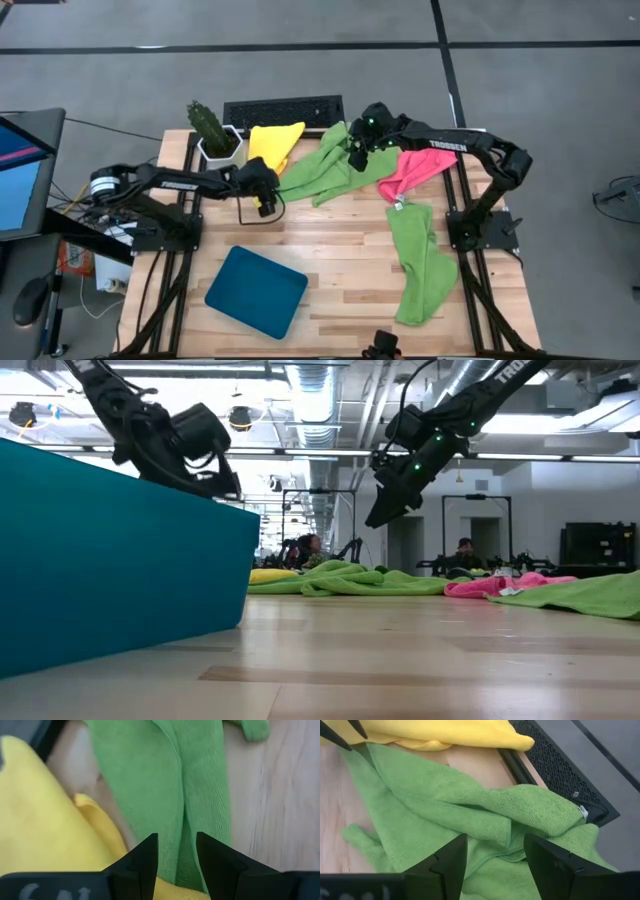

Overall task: Fold microfiber towels
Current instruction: Fold the top left green microfiber

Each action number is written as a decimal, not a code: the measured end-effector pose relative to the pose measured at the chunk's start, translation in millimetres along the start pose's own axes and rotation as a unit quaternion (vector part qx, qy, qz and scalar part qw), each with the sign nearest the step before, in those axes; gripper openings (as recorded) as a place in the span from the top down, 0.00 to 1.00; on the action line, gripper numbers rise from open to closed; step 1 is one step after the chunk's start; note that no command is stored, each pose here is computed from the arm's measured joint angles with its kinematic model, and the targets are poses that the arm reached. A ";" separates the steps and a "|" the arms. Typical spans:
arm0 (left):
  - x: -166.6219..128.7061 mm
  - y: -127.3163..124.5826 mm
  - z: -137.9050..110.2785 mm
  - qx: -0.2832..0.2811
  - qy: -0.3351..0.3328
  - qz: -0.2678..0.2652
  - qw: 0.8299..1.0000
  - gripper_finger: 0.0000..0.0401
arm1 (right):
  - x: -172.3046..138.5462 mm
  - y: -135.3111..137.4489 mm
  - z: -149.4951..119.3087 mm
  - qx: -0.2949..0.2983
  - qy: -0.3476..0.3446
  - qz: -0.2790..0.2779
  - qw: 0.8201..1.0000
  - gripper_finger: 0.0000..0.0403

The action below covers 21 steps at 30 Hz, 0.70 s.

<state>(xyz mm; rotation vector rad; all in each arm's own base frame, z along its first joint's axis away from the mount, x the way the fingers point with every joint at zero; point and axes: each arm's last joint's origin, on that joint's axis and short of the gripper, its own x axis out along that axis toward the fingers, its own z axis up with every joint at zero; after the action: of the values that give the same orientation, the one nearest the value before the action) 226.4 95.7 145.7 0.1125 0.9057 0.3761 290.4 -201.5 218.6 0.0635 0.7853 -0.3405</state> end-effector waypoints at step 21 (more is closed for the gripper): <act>31.4 -5.2 -9.5 0.019 0.030 0.019 0.999 0.87 | 1.0 1.5 -0.8 0.009 0.005 0.003 1.000 0.45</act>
<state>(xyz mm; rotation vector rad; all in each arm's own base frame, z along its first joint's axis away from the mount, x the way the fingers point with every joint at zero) 237.8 101.8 115.1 0.1546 0.9713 0.3997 291.0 -200.2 217.2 0.0834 0.7917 -0.3422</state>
